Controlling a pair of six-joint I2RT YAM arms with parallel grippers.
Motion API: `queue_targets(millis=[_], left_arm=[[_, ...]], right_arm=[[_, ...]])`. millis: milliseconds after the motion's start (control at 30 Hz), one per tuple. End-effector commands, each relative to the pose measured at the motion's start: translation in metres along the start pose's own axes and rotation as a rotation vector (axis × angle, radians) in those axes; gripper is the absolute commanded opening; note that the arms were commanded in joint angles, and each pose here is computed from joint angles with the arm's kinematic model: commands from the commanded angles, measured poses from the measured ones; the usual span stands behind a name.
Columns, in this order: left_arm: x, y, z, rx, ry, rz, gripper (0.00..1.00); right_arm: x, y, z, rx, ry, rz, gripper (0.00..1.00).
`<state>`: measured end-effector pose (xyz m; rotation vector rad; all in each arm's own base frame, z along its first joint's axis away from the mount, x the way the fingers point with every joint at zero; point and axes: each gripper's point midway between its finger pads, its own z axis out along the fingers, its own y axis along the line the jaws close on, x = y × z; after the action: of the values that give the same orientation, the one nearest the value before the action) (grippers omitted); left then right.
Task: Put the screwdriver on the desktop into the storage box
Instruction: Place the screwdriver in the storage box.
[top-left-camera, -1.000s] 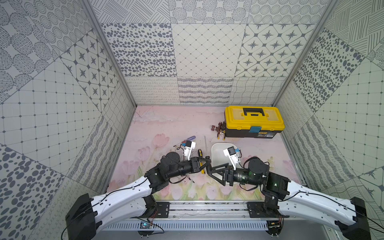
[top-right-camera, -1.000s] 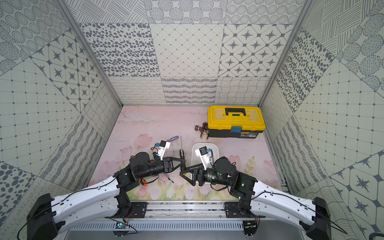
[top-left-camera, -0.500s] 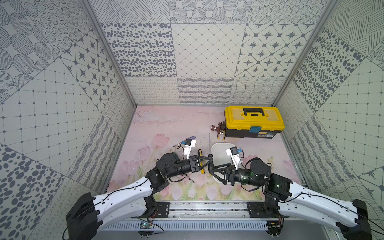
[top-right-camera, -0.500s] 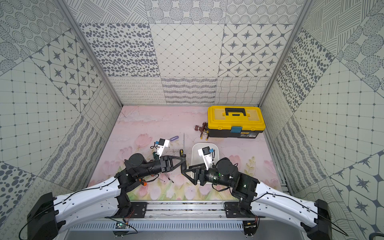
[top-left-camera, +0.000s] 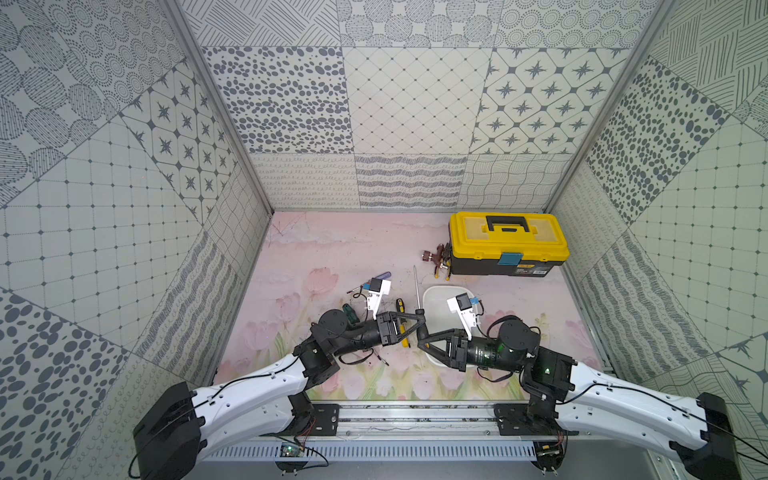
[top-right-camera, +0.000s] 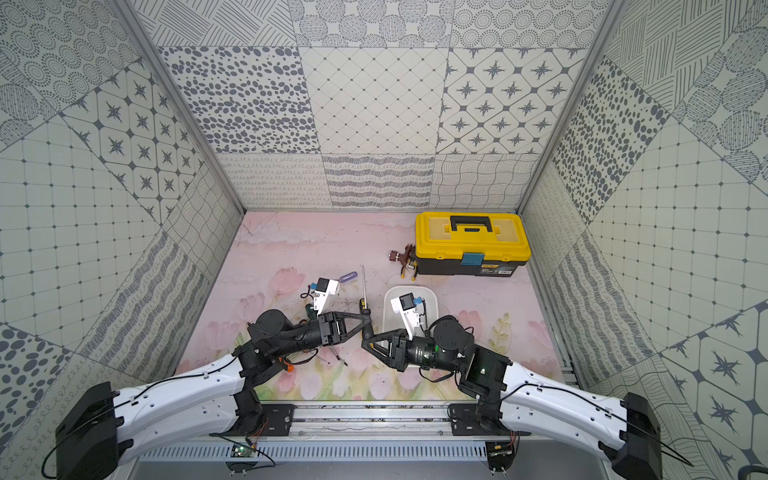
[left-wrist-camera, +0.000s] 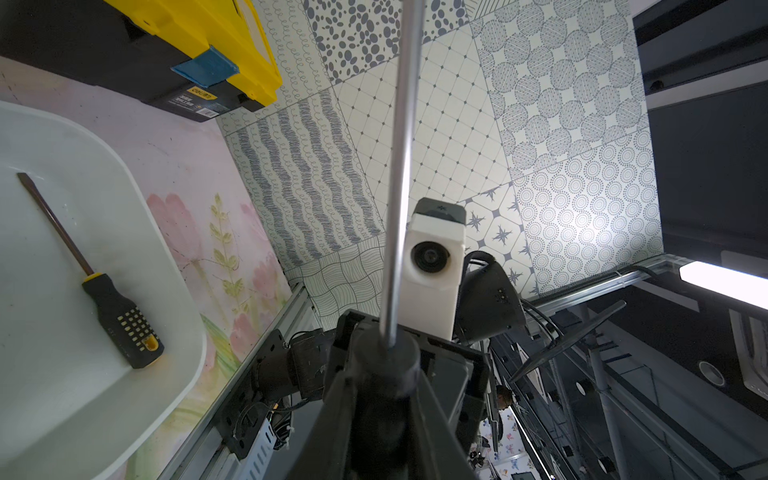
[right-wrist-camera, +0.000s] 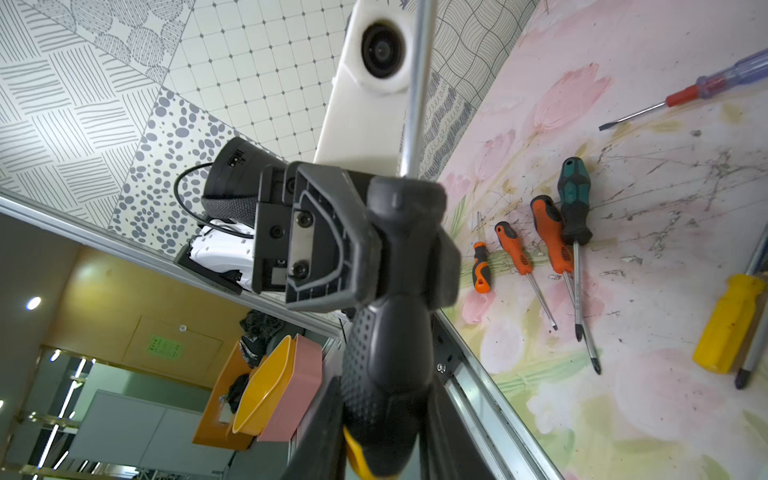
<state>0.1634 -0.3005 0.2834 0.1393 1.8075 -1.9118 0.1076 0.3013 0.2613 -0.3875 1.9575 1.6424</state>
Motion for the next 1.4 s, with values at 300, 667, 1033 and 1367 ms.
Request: queue_targets(millis=[300,667,1033,1367], left_arm=[[-0.009,0.053,-0.010,-0.387,-0.009,0.068,0.69],[0.000,0.104,-0.003,-0.629,0.104,0.033,0.49],[0.012,0.123,0.002,-0.676,0.172,-0.010,0.50],[0.012,0.127,0.002,-0.682,0.159,-0.030,0.00]], right_arm=[[-0.010,-0.040,-0.007,0.320,0.017,-0.060,0.00],[0.009,-0.077,0.003,0.577,0.136,-0.123,0.00],[0.010,-0.069,0.006,0.537,0.133,-0.138,0.00],[0.008,-0.065,0.003,0.516,0.107,-0.131,0.00]])
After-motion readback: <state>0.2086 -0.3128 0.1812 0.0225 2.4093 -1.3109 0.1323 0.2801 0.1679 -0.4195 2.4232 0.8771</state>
